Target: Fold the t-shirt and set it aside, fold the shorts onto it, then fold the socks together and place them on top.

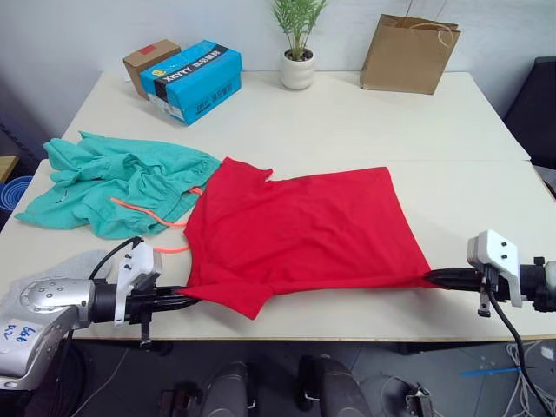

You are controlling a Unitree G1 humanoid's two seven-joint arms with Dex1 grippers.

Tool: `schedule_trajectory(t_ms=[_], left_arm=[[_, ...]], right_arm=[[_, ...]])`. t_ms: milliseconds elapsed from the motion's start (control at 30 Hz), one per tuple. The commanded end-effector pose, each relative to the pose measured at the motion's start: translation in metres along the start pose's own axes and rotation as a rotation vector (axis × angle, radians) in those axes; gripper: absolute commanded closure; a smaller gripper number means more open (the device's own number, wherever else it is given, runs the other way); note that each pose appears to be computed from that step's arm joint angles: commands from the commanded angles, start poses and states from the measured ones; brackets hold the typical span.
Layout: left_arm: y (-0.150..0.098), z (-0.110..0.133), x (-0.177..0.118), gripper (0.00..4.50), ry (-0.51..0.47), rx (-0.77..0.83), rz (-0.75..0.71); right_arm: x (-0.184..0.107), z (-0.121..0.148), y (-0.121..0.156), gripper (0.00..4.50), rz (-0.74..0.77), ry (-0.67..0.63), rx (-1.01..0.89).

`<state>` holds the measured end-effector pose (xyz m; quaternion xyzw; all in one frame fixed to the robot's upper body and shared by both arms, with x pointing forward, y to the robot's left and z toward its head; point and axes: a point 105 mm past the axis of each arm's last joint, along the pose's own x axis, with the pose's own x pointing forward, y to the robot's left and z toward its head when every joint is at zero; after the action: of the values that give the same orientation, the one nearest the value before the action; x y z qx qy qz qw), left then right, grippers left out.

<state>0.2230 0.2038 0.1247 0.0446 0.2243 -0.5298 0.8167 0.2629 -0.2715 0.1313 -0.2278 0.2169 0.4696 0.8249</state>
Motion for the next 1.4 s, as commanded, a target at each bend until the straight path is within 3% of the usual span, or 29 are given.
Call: schedule_trajectory(t_ms=[33, 167, 267, 633, 733, 833, 1000, 1033, 1133, 1233, 1333, 1400], left_arm=[[-0.005, 0.007, -0.005, 4.47, -0.019, -0.093, -0.014], [-0.004, 0.011, -0.005, 4.47, -0.017, -0.172, -0.020], [0.001, 0.003, -0.004, 4.47, 0.044, -0.177, 0.005], [0.004, -0.004, 0.001, 4.47, 0.021, -0.224, 0.018], [0.006, -0.007, -0.002, 3.81, 0.029, -0.224, 0.039], [0.006, -0.008, -0.008, 2.86, 0.022, -0.207, 0.066], [0.008, -0.002, -0.028, 1.29, -0.074, -0.119, 0.146], [0.010, 0.000, -0.034, 1.01, -0.103, -0.097, 0.175], [0.014, 0.004, -0.047, 1.01, -0.150, -0.009, 0.243], [0.008, 0.004, -0.045, 0.98, -0.117, 0.093, 0.236], [-0.016, -0.013, -0.029, 1.58, 0.022, 0.218, 0.109], [-0.032, -0.017, -0.018, 2.19, 0.034, 0.257, 0.029]], right_arm=[[0.000, -0.001, -0.008, 4.50, 0.010, 0.011, 0.033], [0.007, -0.007, -0.016, 4.50, 0.018, 0.020, 0.053], [0.015, -0.008, -0.022, 4.50, 0.014, 0.002, 0.061], [0.033, -0.006, -0.024, 4.50, 0.025, -0.074, 0.128], [0.031, -0.005, -0.025, 3.88, 0.009, -0.087, 0.100], [0.021, -0.002, -0.027, 2.85, -0.030, -0.109, 0.069], [-0.008, 0.013, -0.033, 1.11, -0.141, -0.224, 0.049], [-0.015, 0.017, -0.033, 1.10, -0.158, -0.247, 0.046], [-0.024, 0.034, -0.021, 1.10, -0.154, -0.315, 0.009], [-0.016, 0.043, 0.004, 1.74, -0.085, -0.341, -0.041], [0.000, 0.036, 0.033, 2.76, -0.001, -0.316, -0.122], [0.009, 0.030, 0.048, 3.47, 0.037, -0.314, -0.136]])
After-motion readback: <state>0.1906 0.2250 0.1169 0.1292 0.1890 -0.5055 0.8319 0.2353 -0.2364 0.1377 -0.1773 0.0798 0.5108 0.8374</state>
